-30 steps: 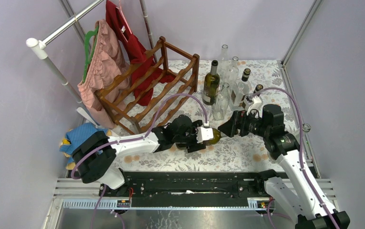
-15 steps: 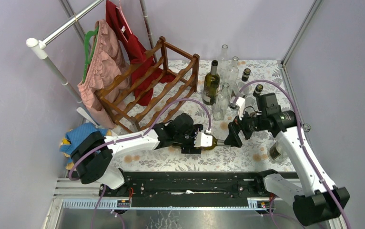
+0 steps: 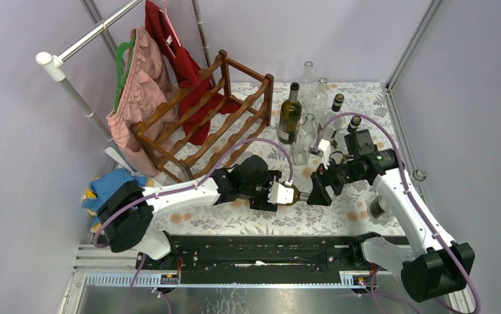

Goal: Put the wine bottle on the wine rack
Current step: Pick up the wine bottle from the center of the board.

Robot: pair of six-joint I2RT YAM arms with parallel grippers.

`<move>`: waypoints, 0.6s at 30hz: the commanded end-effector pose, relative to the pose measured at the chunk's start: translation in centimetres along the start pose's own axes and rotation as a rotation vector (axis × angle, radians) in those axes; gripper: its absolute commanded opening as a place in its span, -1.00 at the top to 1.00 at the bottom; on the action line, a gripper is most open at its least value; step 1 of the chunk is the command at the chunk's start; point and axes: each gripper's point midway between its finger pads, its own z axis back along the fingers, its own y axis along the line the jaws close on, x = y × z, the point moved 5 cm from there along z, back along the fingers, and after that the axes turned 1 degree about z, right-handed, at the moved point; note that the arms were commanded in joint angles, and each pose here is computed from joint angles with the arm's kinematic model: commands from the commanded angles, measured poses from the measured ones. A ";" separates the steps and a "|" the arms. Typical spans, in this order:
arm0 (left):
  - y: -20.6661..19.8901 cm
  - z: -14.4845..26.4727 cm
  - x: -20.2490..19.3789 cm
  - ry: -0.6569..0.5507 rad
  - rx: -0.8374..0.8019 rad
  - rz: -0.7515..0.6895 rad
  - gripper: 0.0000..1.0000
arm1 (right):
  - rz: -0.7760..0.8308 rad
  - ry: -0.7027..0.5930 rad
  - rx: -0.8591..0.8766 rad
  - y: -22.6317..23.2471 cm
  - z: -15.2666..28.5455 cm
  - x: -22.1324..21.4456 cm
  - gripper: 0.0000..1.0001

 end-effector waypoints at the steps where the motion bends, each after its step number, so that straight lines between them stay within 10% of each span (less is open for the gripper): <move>1: 2.8 1.8 3.9 -0.101 0.110 -0.093 1.00 | 0.013 0.013 0.009 -0.3 -0.3 0.7 -0.68; 18: 3.5 3.0 5.1 -0.114 0.132 -0.097 1.00 | -0.061 0.068 0.072 0.3 -2.9 0.7 -0.31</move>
